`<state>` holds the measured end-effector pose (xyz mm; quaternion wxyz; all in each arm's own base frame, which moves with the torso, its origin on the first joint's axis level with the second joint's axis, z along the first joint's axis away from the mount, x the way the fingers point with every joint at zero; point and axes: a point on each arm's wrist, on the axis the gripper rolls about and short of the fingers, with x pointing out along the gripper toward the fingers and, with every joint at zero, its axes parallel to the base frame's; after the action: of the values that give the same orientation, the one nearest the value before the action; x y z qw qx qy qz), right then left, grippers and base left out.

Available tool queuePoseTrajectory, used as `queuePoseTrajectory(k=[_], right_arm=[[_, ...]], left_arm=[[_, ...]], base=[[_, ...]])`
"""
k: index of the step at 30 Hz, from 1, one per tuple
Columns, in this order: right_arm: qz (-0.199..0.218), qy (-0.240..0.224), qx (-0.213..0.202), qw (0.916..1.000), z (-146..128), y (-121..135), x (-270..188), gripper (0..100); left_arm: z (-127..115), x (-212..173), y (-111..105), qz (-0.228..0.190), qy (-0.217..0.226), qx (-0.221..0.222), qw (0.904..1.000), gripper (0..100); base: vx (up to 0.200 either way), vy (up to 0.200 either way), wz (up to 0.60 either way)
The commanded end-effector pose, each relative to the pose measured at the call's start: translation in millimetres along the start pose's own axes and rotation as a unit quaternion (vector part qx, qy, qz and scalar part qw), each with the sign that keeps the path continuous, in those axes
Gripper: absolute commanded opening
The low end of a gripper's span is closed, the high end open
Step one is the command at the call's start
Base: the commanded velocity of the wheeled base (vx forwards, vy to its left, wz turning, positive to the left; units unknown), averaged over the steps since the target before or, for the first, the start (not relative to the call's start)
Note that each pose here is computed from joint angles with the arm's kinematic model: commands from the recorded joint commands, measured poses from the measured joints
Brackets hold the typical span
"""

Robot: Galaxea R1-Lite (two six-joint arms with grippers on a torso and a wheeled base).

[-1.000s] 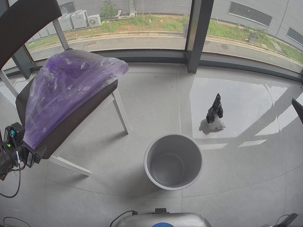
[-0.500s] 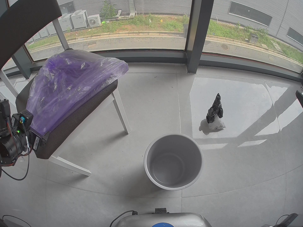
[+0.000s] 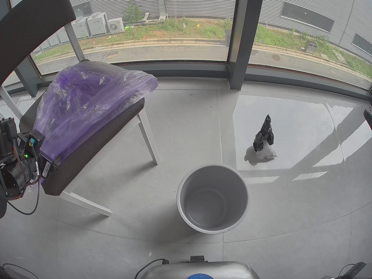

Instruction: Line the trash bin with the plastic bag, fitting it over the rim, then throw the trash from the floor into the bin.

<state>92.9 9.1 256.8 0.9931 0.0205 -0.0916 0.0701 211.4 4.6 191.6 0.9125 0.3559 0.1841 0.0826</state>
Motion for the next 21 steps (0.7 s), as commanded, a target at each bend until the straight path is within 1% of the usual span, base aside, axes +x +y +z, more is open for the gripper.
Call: queuePoseTrajectory(k=[1,6,12,14,17,21], right_arm=[[0.000,-0.001,0.000,1.0000,0,0,0,100],[0.000,0.000,0.000,1.0000,0,0,0,100],[0.000,-0.001,0.000,1.0000,0,0,0,100],[0.000,-0.001,0.000,1.0000,0,0,0,100],[0.001,-0.001,0.000,1.0000,1,0,0,100],[0.001,-0.001,0.000,1.0000,1,0,0,100]], left_arm=[[2,1,2,0.008,-0.005,-0.003,1.0000,100],[5,0,6,0.024,-0.016,-0.010,0.9995,100],[8,0,15,0.059,-0.040,-0.022,0.9972,100],[6,0,13,0.058,-0.038,-0.020,0.9974,100],[0,3,6,0.046,-0.026,-0.012,0.9985,100],[1,13,3,0.040,-0.020,-0.009,0.9990,100]], base=[[0.000,0.000,0.00],[0.000,0.000,0.00],[0.000,0.000,0.00],[0.000,0.000,0.00],[0.000,0.000,0.00],[0.000,0.000,0.00]])
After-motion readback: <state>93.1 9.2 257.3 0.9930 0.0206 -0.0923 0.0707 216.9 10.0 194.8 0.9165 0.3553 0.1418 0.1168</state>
